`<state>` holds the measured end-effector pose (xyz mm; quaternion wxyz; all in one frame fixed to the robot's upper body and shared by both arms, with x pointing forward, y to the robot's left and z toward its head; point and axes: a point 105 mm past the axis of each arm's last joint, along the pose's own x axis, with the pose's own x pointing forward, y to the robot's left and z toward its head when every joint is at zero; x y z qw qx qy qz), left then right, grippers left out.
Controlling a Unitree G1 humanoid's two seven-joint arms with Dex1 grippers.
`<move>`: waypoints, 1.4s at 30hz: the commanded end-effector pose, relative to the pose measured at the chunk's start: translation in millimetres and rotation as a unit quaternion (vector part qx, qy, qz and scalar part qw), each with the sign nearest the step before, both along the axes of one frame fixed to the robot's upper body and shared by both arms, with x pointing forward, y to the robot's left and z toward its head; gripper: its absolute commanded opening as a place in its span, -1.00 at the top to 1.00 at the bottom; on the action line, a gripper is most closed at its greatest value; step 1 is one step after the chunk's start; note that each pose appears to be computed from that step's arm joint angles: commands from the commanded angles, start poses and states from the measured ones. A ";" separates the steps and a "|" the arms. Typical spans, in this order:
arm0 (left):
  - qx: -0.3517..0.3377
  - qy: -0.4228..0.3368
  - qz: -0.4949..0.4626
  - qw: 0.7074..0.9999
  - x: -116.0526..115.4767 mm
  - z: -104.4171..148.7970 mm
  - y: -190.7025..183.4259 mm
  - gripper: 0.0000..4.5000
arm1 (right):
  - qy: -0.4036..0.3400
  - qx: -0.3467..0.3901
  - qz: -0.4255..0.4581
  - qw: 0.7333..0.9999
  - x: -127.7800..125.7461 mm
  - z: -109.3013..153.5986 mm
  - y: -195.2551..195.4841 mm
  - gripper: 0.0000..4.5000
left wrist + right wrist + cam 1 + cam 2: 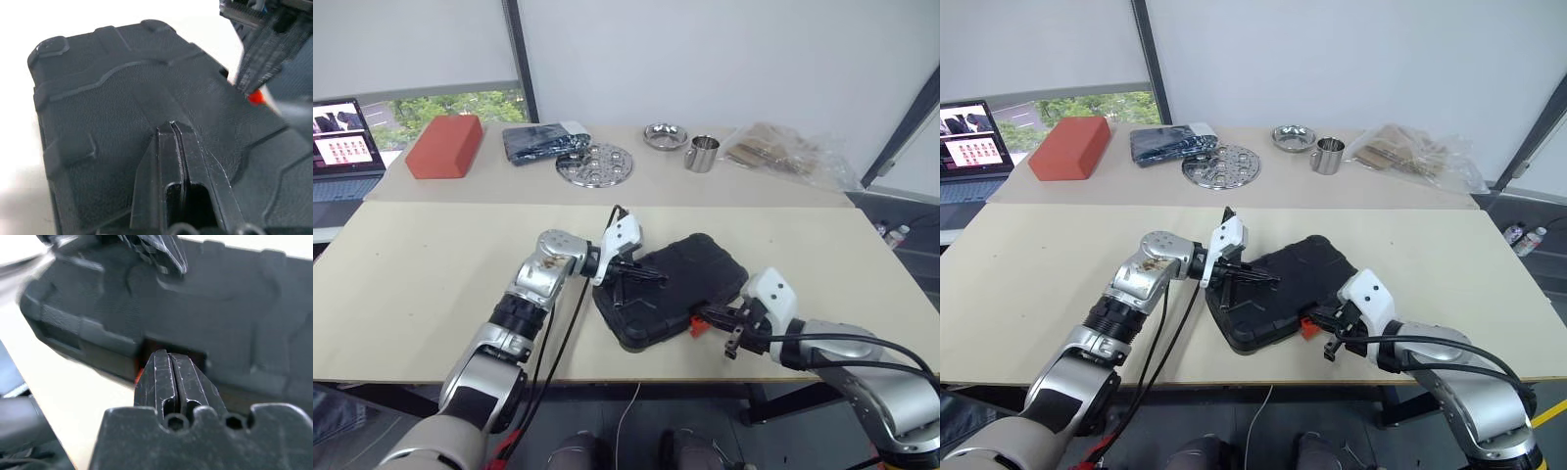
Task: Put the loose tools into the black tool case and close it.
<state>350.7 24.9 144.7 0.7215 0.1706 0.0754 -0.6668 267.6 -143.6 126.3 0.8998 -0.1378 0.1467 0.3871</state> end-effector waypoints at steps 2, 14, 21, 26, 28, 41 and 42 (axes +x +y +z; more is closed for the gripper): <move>0.040 0.025 0.023 0.999 -3.9 -34.2 16.3 1.00 | 0.000 -0.014 -0.020 1.000 -10.3 -0.6 -11.1 0.98; 0.076 -0.033 -0.025 0.996 -13.7 -36.8 15.7 1.00 | 0.052 -0.006 -0.059 0.997 -26.4 -40.8 -13.6 0.98; 0.106 -0.070 -0.058 0.990 -11.8 -39.8 10.5 1.00 | 0.044 -0.015 -0.058 0.997 -3.2 -57.2 0.2 0.98; 0.143 -0.112 -0.094 0.979 -13.8 -48.9 6.9 1.00 | 0.009 0.010 -0.052 0.999 10.7 -45.6 14.3 0.98; 0.147 -0.114 -0.098 0.978 -13.6 -50.5 6.9 1.00 | -0.003 0.014 -0.050 0.999 12.0 -39.4 15.9 0.98; 0.165 -0.136 -0.116 0.970 -10.4 -58.0 7.2 1.00 | -0.047 0.083 -0.058 0.994 22.7 22.2 19.3 0.98; 0.164 -0.135 -0.115 0.970 -9.9 -57.4 6.9 1.00 | -0.045 0.077 -0.059 0.994 23.4 19.3 19.2 0.98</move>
